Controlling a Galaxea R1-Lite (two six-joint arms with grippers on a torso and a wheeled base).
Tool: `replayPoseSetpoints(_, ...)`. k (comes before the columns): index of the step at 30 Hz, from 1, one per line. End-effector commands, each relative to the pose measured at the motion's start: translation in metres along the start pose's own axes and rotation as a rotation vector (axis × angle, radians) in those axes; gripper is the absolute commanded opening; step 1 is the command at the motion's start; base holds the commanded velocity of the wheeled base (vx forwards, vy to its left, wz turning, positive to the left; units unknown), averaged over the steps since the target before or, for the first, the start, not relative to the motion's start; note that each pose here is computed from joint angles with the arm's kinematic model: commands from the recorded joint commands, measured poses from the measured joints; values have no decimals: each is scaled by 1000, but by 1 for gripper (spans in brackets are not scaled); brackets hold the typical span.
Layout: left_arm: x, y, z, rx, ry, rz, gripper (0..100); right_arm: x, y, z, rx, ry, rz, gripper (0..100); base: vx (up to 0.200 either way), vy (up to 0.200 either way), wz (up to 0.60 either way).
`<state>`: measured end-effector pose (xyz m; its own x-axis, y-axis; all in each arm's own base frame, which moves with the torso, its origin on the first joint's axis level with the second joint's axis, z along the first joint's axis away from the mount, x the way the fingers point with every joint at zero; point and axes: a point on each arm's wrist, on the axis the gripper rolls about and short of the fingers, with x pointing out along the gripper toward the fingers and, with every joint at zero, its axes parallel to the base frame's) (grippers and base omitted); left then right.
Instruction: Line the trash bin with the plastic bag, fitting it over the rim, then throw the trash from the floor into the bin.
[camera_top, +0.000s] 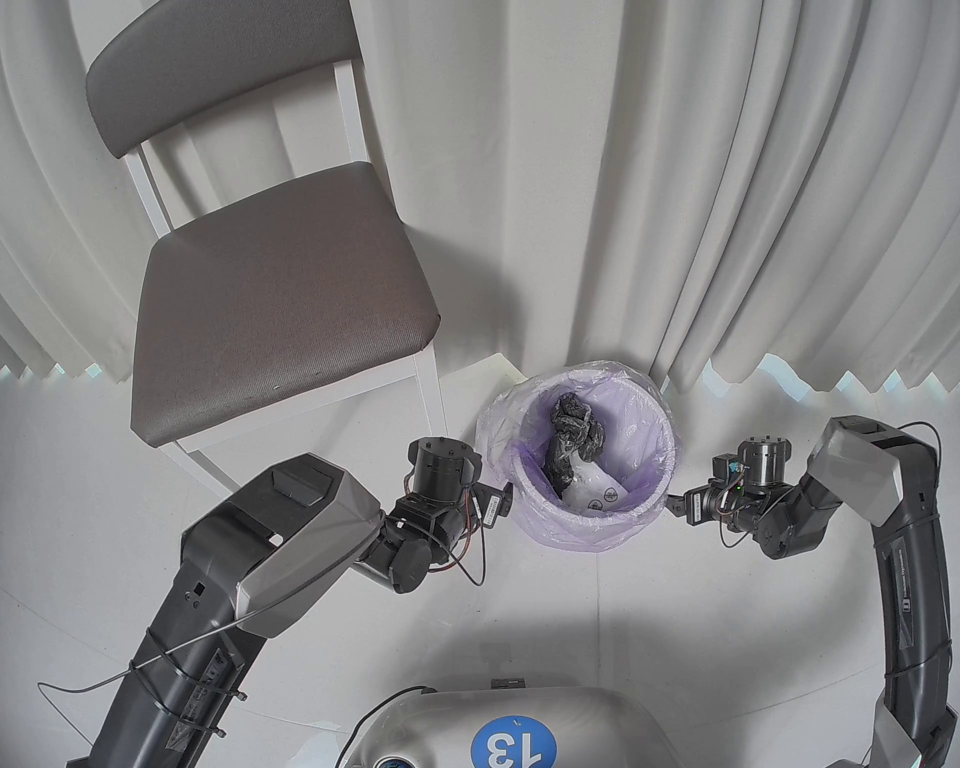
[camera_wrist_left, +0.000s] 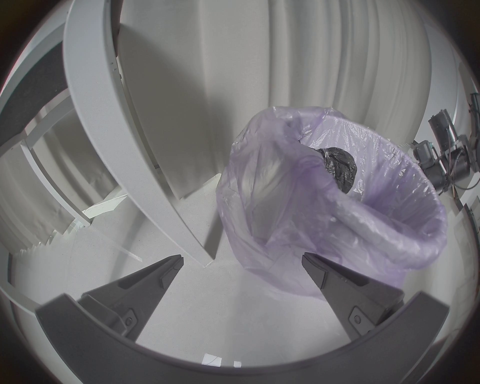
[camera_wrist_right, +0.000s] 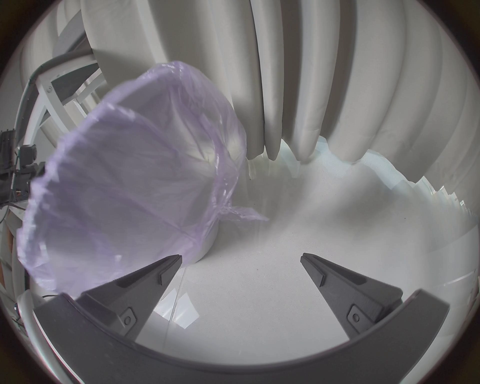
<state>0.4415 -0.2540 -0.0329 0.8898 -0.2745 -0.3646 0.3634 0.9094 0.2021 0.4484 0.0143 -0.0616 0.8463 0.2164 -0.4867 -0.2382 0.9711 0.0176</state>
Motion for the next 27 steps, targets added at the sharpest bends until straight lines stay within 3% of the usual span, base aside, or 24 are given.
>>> replayPoseSetpoints(1,-38,-1,20,6,-35,-17,100,-53,-7,28,-30,-23,-9,100,0,0,0)
replayPoseSetpoints(9,-91,-11,30,17,-79,-55,100,-106,-1,30,-53,-88,-33,100,0,0,0)
replayPoseSetpoints(15,-107,-13,33,12,-117,-62,100,-125,6,23,-43,-151,-46,100,0,0,0)
replayPoseSetpoints(22,-149,-14,57,-9,-195,-100,100,-163,8,37,-11,-253,-71,100,0,0,0)
replayPoseSetpoints(27,-175,-5,85,-41,-307,-98,100,-201,17,47,29,-299,-78,100,0,0,0)
